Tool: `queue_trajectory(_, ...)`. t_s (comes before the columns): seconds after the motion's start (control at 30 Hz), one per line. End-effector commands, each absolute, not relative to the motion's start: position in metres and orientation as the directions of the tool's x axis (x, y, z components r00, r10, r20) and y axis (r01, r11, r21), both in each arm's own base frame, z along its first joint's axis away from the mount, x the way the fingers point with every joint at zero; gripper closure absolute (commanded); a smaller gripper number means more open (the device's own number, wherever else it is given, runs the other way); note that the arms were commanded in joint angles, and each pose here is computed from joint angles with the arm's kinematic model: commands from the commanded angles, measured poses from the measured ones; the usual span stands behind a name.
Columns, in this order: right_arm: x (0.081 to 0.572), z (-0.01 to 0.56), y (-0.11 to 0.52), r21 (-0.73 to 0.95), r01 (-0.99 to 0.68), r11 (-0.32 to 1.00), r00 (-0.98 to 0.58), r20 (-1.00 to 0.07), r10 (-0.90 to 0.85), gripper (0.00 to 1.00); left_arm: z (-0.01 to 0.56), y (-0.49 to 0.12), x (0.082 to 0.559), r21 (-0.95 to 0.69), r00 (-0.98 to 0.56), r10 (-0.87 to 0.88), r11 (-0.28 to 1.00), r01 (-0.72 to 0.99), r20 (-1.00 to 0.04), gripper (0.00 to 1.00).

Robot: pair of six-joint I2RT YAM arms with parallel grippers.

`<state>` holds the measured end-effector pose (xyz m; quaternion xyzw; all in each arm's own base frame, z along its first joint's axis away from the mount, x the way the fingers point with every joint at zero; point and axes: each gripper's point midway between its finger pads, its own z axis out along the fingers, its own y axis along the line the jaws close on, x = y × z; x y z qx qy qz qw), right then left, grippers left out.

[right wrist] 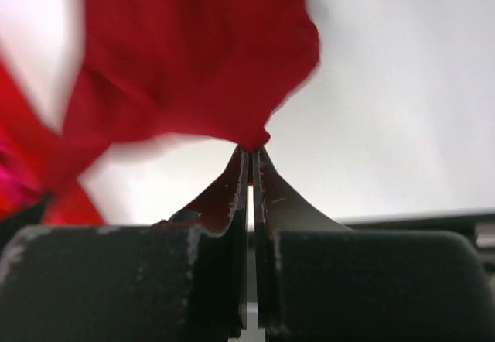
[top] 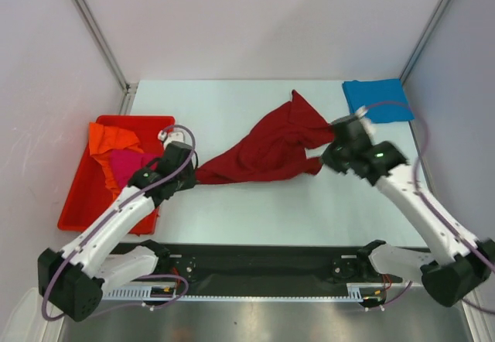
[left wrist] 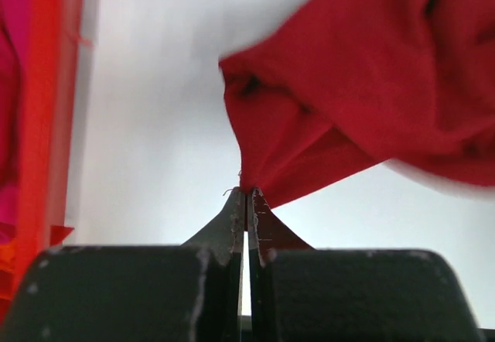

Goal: Fold and stack the t-shirts
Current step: Flatten the tshirt out

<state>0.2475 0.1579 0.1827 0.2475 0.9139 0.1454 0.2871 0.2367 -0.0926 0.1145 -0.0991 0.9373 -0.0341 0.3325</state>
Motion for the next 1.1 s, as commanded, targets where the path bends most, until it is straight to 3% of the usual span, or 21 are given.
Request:
queue_trajectory(0.0, 0.258, 0.27, 0.091, 0.331, 0.272, 0.903, -0.617, -0.66, 0.428, 1.0, 0.195, -0.079, 0.254, -0.145, -0.618, -0.212, 0.977, -0.157, -0.757, 1.0)
queue_trajectory(0.2, 0.284, 0.41, 0.014, 0.381, 0.295, 0.876, -0.374, -0.797, 0.473, 1.0, 0.268, -0.053, 0.249, -0.131, -0.483, -0.215, 0.971, -0.202, -0.849, 1.0)
queue_trajectory(0.3, 0.294, 0.441, -0.005, 0.36, 0.318, 0.877, -0.335, -0.823, 0.459, 1.0, 0.291, -0.042, 0.242, -0.134, -0.434, -0.217, 0.968, -0.214, -0.874, 1.0)
queue_trajectory(0.33, 0.288, 0.478, -0.017, 0.377, 0.322, 0.868, -0.233, -0.858, 0.459, 1.0, 0.296, -0.036, 0.238, -0.112, -0.426, -0.201, 0.968, -0.224, -0.882, 1.0)
queue_trajectory(0.4, 0.296, 0.491, -0.028, 0.356, 0.351, 0.866, -0.21, -0.871, 0.443, 1.0, 0.314, -0.027, 0.234, -0.112, -0.385, -0.2, 0.965, -0.237, -0.901, 1.0)
queue_trajectory(0.43, 0.287, 0.522, -0.032, 0.38, 0.331, 0.864, -0.121, -0.891, 0.438, 1.0, 0.321, -0.018, 0.23, -0.09, -0.366, -0.184, 0.962, -0.259, -0.912, 0.99)
queue_trajectory(0.57, 0.286, 0.537, -0.043, 0.424, 0.324, 0.846, -0.059, -0.883, 0.466, 1.0, 0.363, 0.001, 0.223, -0.096, -0.252, -0.175, 0.95, -0.297, -0.952, 1.0)
queue_trajectory(0.8, 0.216, 0.637, -0.04, 0.449, 0.165, 0.878, 0.311, -0.868, 0.386, 1.0, 0.495, 0.013, 0.199, -0.222, 0.109, -0.206, 0.961, -0.167, -0.972, 0.99)
queue_trajectory(1.07, 0.101, 0.725, -0.031, 0.386, 0.021, 0.922, 0.69, -0.673, 0.266, 1.0, 0.63, 0.017, 0.124, -0.166, 0.521, -0.193, 0.981, 0.098, -0.832, 1.0)
